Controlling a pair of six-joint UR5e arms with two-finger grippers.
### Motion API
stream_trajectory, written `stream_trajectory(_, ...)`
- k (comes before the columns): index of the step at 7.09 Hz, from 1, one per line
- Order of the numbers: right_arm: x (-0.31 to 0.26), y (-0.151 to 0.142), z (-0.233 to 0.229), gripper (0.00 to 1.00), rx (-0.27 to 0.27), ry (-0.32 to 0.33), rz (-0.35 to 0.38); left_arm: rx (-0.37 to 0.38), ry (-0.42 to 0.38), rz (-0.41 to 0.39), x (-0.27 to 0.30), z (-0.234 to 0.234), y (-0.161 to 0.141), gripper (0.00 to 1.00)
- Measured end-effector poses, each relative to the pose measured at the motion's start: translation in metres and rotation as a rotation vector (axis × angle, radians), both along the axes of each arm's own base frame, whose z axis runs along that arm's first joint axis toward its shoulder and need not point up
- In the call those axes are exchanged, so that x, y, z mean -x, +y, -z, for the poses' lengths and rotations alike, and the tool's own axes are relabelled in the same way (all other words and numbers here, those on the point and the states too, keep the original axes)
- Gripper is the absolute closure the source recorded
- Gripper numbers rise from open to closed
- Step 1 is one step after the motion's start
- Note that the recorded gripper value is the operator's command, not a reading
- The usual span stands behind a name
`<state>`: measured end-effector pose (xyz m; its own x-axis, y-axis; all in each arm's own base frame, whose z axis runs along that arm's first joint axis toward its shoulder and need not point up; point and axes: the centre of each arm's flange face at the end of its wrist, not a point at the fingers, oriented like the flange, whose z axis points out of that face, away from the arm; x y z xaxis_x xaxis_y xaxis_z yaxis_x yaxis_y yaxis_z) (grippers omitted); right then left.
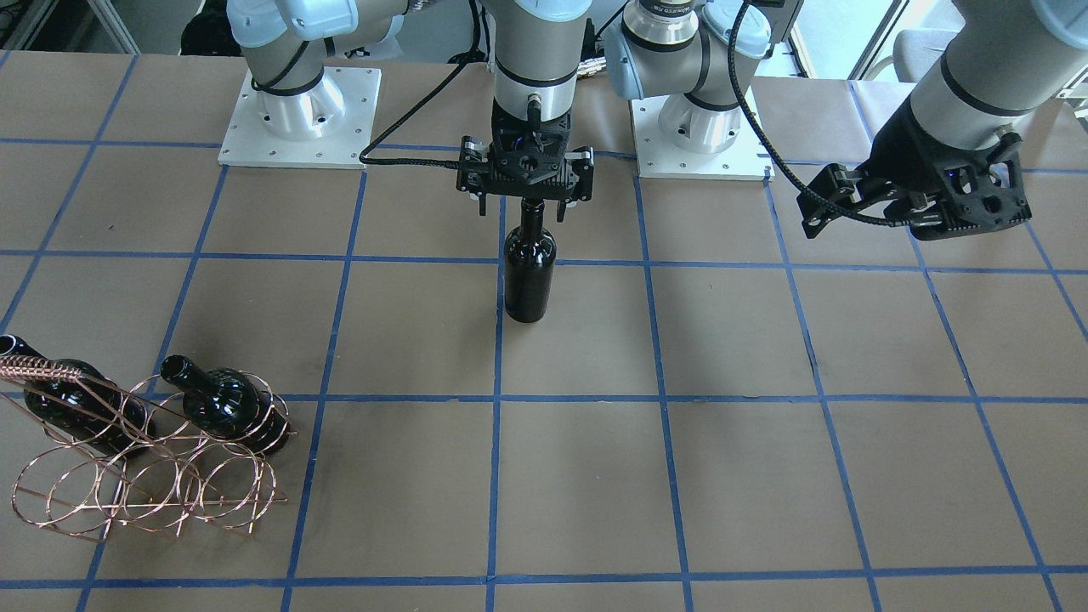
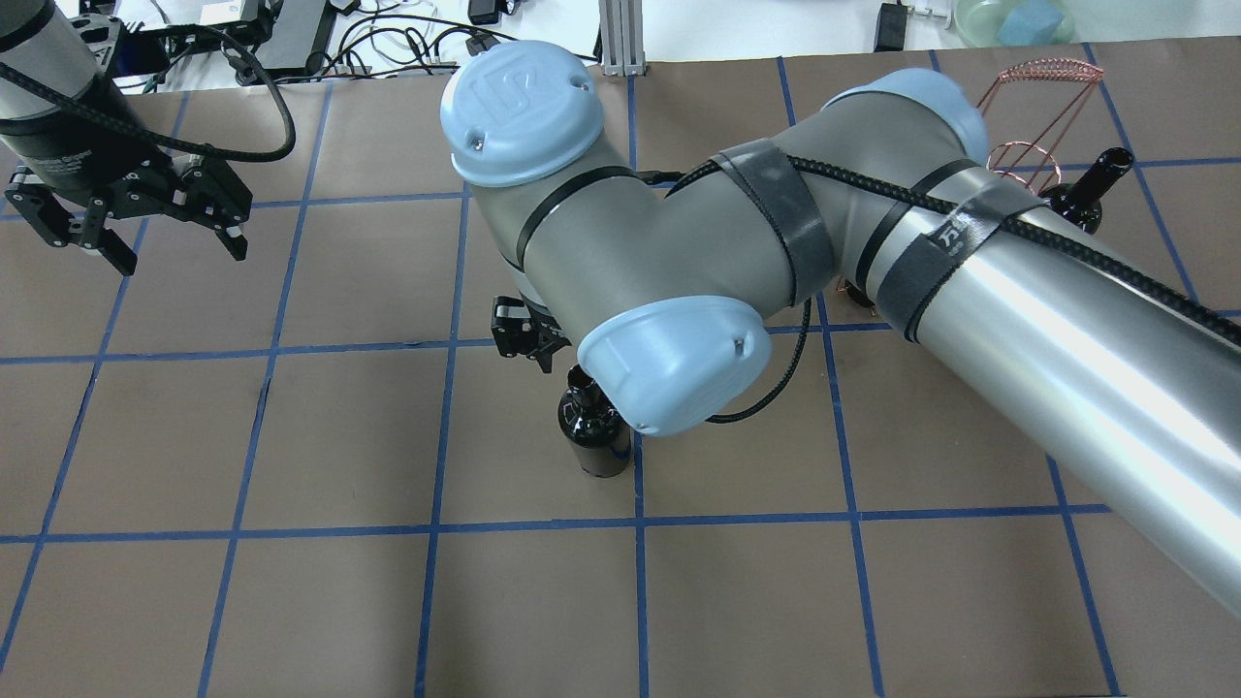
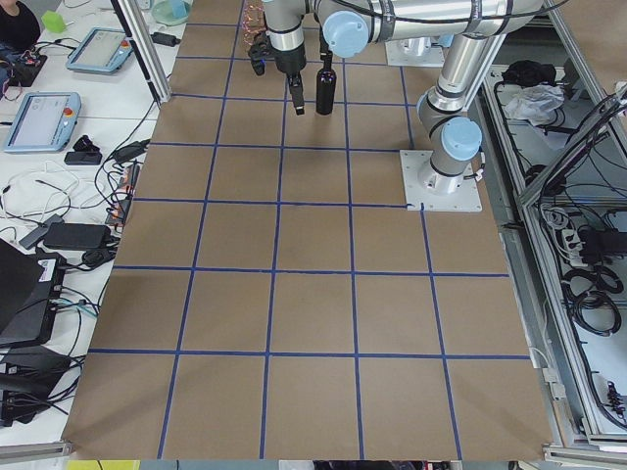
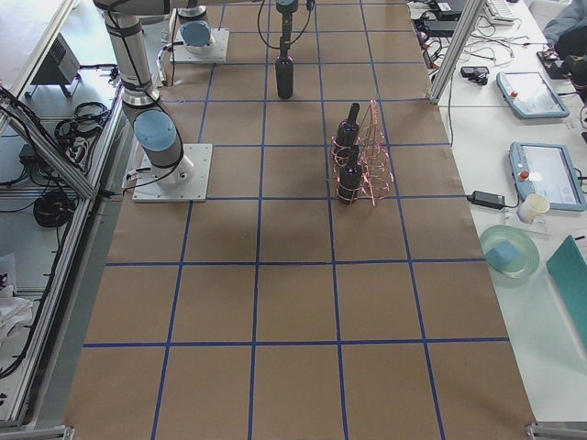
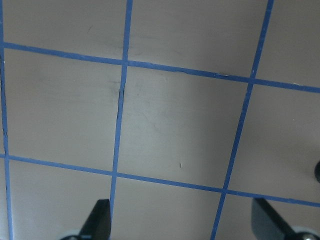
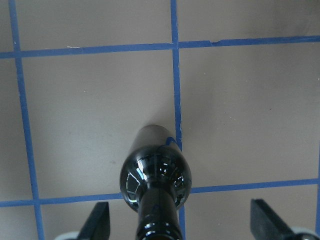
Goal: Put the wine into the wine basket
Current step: 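Close the right gripper on the bottle neck and lift it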
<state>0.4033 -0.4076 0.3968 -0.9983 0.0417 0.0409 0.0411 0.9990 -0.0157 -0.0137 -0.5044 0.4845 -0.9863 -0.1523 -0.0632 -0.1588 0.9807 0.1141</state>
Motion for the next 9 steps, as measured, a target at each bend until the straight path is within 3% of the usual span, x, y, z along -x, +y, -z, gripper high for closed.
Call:
stream_trajectory(4,-0.001,0.002,0.019,0.19,-0.012,0.007,-0.01,-0.002,0.001,0.002,-0.001,0.001,0.0,0.0)
stream_trajectory(7,-0.003,0.001,0.02,0.37,-0.008,-0.007,-0.012,-0.013,0.004,0.004,0.0,0.003,0.001,0.0)
stream_trajectory(9,-0.006,0.003,0.021,0.4,-0.026,-0.035,-0.007,-0.025,0.007,0.005,0.0,0.008,0.004,0.0)
